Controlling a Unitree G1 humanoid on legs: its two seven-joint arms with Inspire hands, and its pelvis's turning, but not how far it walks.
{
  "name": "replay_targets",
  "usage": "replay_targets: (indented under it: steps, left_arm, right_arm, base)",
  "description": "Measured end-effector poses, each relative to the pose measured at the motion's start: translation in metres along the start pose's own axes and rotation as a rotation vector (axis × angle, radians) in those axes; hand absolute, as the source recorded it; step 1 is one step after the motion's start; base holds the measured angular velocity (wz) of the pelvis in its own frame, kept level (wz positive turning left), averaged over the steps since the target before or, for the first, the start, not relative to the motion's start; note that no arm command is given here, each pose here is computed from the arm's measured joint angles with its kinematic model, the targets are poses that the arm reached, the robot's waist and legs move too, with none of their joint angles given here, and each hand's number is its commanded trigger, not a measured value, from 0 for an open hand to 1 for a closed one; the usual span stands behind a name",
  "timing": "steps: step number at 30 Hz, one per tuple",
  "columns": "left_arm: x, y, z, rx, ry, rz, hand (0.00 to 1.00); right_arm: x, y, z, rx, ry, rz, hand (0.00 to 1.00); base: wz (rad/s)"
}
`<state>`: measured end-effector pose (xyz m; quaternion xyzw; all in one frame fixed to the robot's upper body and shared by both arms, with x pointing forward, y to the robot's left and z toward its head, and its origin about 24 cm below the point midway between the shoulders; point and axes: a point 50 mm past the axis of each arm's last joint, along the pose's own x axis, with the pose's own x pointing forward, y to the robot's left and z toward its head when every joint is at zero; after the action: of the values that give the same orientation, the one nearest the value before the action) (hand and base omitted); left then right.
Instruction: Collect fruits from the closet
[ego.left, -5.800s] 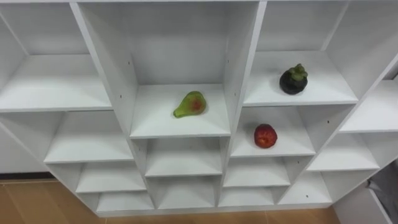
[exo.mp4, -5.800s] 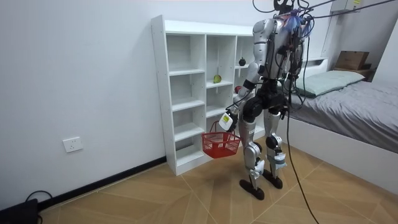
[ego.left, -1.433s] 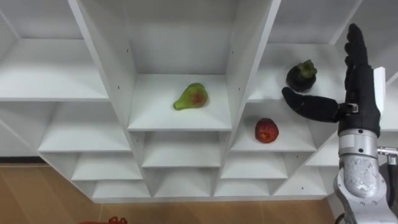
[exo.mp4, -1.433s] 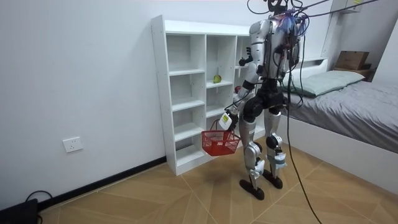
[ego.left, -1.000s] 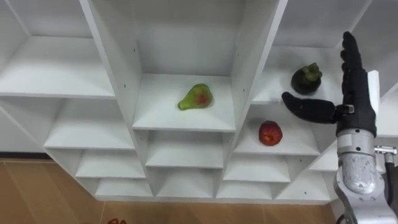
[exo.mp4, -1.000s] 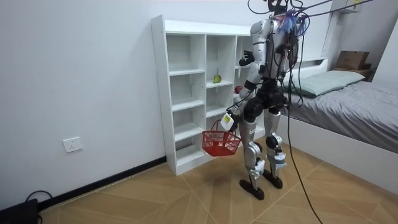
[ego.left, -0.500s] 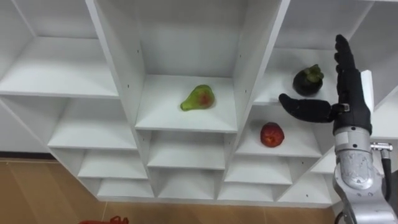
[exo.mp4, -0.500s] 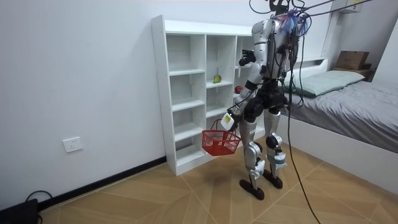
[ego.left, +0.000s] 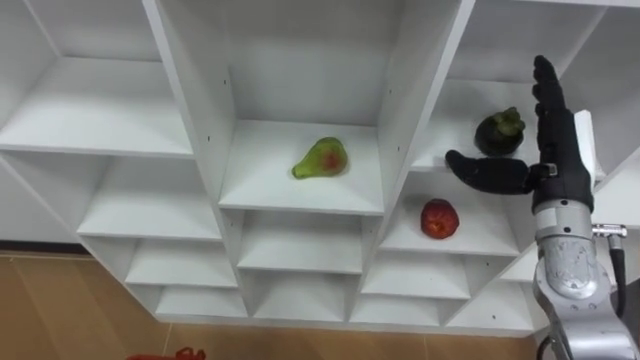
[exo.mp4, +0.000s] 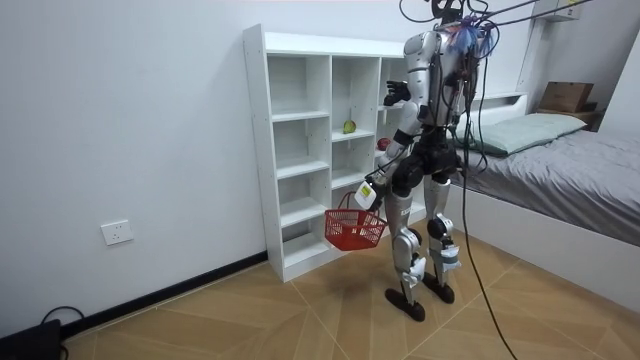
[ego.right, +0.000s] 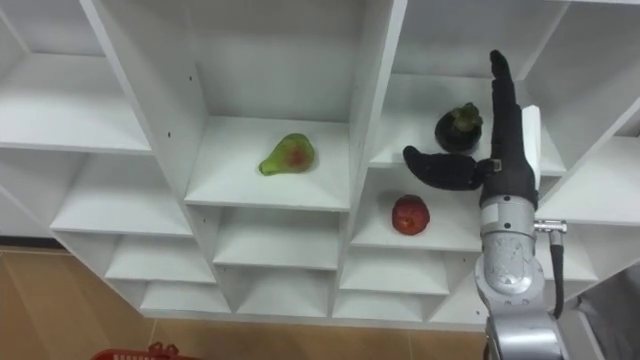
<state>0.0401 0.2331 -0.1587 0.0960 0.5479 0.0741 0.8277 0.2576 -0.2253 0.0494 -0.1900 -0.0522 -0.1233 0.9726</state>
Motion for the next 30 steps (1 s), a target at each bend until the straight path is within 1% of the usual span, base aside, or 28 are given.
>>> replay_targets:
  steps: [9,13,30]
  left_arm:
    - [-0.001,0.003,-0.003,0.004,0.007,-0.012,1.0]
    - [-0.001,0.004,-0.002,-0.009,0.005,-0.014,1.0]
    - [0.0,0.0,0.007,-0.021,-0.026,-0.018,1.0]
  right_arm:
    - [-0.001,0.001,-0.015,-0.006,0.069,0.017,0.0]
    - [-0.001,0.001,-0.023,0.02,0.107,0.017,0.0]
    - [-0.002,0.0,-0.031,0.065,0.143,0.021,0.0]
  base:
    - [0.0]
    - [0.0]
    - [0.0]
